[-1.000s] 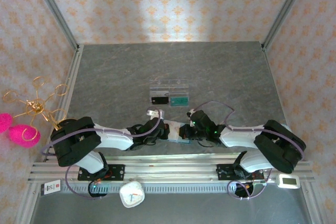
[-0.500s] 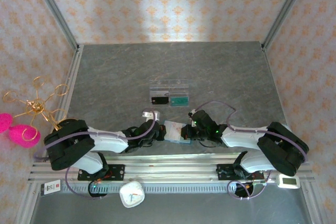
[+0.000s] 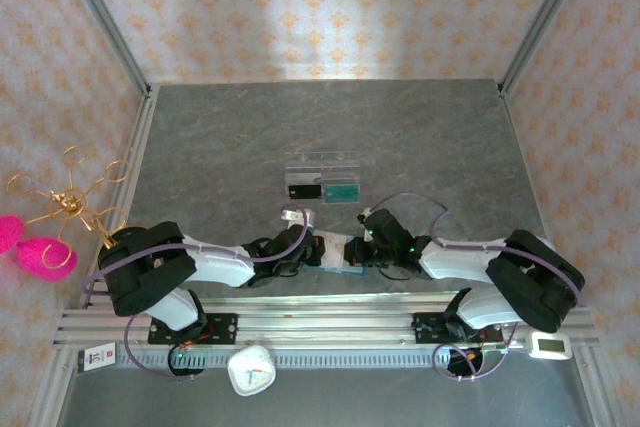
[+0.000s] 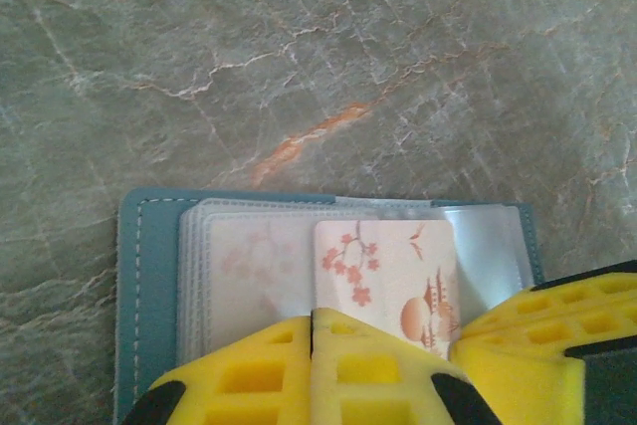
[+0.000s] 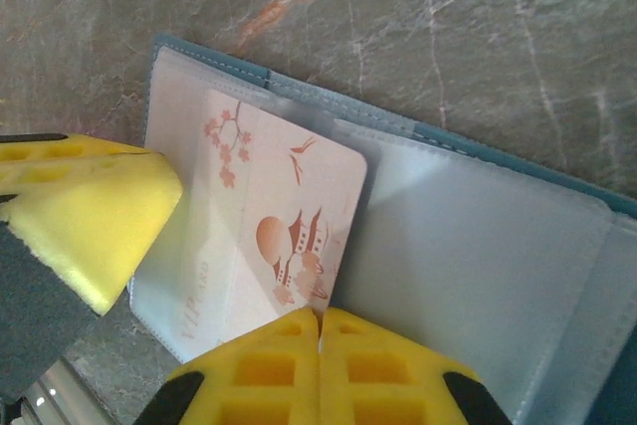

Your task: Take the credit cards out of the card holder

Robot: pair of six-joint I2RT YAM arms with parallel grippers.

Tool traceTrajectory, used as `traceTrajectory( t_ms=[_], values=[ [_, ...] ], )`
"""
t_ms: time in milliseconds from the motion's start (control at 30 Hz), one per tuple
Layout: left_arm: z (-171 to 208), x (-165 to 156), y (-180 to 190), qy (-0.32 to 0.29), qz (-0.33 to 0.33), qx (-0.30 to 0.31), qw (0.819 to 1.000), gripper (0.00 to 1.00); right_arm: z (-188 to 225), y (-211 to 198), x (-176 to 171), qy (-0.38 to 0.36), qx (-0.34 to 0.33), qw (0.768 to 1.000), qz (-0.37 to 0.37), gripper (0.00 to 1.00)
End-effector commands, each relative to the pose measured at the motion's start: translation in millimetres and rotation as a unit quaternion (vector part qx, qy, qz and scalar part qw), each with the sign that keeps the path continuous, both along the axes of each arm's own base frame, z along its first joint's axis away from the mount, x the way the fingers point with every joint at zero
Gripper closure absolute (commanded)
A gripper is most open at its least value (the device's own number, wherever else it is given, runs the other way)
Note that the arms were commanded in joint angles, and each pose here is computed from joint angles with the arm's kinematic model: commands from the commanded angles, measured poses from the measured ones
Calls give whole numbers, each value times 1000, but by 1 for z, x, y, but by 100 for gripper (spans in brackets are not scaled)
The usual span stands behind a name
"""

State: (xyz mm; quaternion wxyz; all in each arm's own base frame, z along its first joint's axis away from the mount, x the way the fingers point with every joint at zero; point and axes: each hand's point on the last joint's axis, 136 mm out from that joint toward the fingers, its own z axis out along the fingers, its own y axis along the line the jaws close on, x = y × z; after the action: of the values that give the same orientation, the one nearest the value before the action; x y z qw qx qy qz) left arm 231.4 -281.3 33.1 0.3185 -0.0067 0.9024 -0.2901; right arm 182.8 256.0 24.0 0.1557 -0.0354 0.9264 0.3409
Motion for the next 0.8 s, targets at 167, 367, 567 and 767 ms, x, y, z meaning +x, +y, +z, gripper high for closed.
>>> traceTrajectory(
  t_ms=[167, 367, 567, 767],
  values=[
    [3, -1, -6, -10, -14, 0, 1000, 95, -4, 1, 4, -2, -11, 1000, 3, 100],
    [-25, -6, 2, 29, -10, 47, 998, 100, -3, 2, 5, 1, -5, 1000, -2, 100],
    [-42, -19, 14, 55, -20, 76, 995, 100, -1, 1, 9, 8, 21, 999, -24, 76],
    [-51, -29, 23, 72, -24, 88, 993, 100, 0, 5, 10, 14, 42, 999, -25, 74]
  ],
)
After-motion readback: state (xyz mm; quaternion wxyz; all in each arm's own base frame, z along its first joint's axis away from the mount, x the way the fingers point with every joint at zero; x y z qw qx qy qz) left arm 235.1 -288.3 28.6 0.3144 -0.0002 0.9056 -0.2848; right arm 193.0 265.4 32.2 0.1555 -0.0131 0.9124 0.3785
